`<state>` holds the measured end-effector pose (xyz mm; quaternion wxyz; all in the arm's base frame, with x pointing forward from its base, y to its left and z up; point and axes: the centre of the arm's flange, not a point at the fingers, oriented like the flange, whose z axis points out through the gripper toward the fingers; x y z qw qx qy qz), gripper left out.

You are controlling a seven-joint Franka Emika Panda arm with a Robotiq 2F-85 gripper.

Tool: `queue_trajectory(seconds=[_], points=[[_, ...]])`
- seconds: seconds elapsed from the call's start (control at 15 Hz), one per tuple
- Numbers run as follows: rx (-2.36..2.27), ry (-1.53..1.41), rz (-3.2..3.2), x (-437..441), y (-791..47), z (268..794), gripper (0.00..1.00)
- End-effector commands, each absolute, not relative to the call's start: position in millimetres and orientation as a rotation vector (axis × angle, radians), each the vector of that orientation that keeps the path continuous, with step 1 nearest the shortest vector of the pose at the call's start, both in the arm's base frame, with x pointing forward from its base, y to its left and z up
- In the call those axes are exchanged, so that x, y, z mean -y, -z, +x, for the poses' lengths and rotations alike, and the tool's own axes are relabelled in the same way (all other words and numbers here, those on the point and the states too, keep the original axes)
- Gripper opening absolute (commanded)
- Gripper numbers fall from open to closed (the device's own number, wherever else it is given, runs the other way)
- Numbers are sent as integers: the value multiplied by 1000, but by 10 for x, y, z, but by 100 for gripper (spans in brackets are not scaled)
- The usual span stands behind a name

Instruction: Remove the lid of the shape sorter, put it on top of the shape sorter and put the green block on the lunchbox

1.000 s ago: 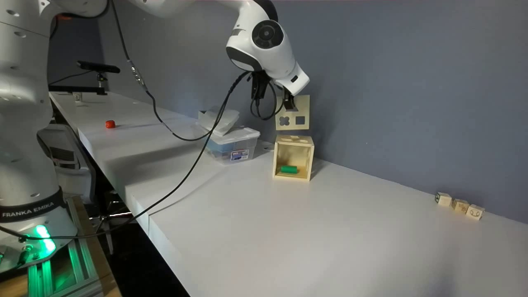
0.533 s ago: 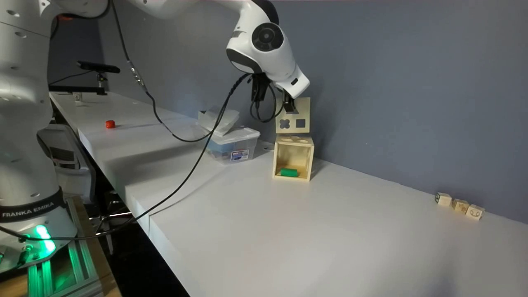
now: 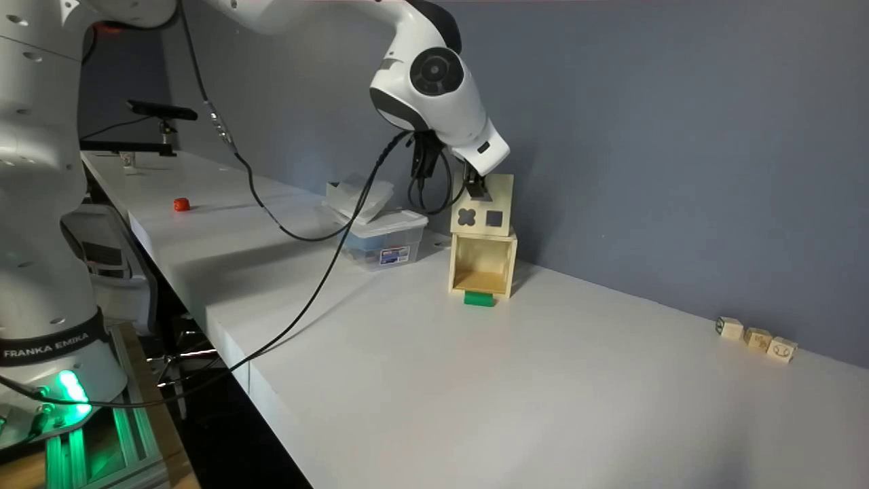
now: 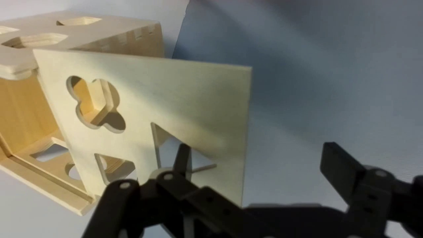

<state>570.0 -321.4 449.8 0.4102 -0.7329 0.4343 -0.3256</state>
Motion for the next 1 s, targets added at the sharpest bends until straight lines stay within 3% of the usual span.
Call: queue_trajectory(seconds=[0.0, 0.53, 0.93], points=[[-1087, 824, -1817, 3192, -4464, 5598, 100], [-1154, 783, -1851, 3109, -4465, 5975, 100], [-1484, 833, -2097, 3566, -4524, 5092, 100]])
